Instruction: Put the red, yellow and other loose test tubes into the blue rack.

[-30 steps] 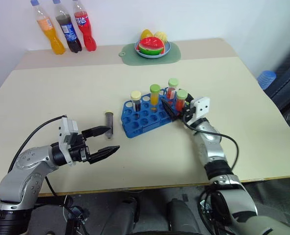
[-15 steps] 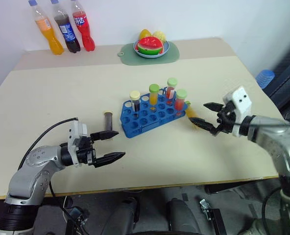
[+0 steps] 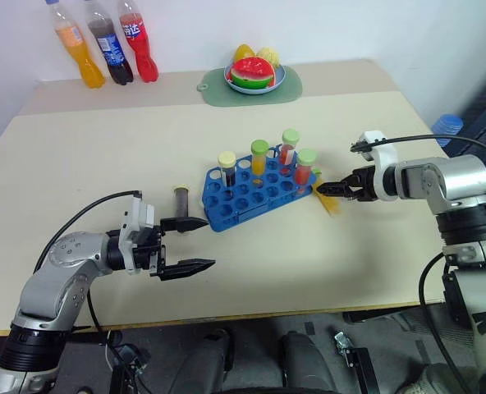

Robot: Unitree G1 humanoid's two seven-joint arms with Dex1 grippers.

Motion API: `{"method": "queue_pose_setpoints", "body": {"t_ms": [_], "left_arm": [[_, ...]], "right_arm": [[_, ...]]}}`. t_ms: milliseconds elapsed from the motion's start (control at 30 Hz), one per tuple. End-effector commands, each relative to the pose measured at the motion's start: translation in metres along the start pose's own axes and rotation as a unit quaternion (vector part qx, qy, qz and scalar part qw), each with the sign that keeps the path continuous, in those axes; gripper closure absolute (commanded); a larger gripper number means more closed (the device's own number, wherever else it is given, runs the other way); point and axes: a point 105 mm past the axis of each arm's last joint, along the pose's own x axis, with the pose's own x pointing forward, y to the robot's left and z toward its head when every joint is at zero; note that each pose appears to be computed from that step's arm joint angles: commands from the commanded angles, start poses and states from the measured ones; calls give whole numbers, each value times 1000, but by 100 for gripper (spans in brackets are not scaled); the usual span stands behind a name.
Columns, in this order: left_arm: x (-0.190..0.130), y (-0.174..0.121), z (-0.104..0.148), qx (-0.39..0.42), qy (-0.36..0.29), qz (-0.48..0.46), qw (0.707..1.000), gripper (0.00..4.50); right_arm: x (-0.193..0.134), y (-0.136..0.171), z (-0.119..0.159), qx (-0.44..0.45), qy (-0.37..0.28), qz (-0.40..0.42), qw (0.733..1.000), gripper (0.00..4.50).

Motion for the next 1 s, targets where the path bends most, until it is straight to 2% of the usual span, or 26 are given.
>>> {"method": "queue_pose_setpoints", "body": {"t_ms": [33,233,267,333,500,533,600,733,833,900,967,1000], "left_arm": [[-1,-6,9,13,-9,6,1000,22],[-3,-10,9,4,-8,16,1000,22],[-3,-11,8,2,-7,16,1000,22],[-3,-11,8,1,-6,16,1000,22],[-2,-12,9,-1,-9,17,1000,22],[-1,-12,8,-2,-10,17,1000,22],[0,-11,8,-3,-11,17,1000,22],[2,-8,7,-3,-15,16,1000,22],[3,-5,6,-3,-16,15,1000,22],[2,-3,6,-3,-16,15,1000,22],[1,0,5,-3,-16,14,1000,22],[1,2,5,-2,-17,16,1000,22]], "right_arm": [[6,-3,8,-35,8,-5,999,6],[25,-4,-2,-47,65,-7,997,6],[27,-6,-5,-54,75,-14,996,29],[28,-7,-10,-80,97,-8,992,92],[18,-20,-22,-125,128,-14,984,344],[15,-25,-23,-152,133,-21,979,369],[1,-40,-30,-210,145,-39,966,370],[-35,-65,-42,-369,169,-72,911,370],[-65,-60,-57,-432,163,-36,886,370],[-76,-48,-67,-441,154,9,884,370],[-78,-4,-67,-438,63,117,889,370],[-74,25,-55,-422,-30,159,892,370]]}}
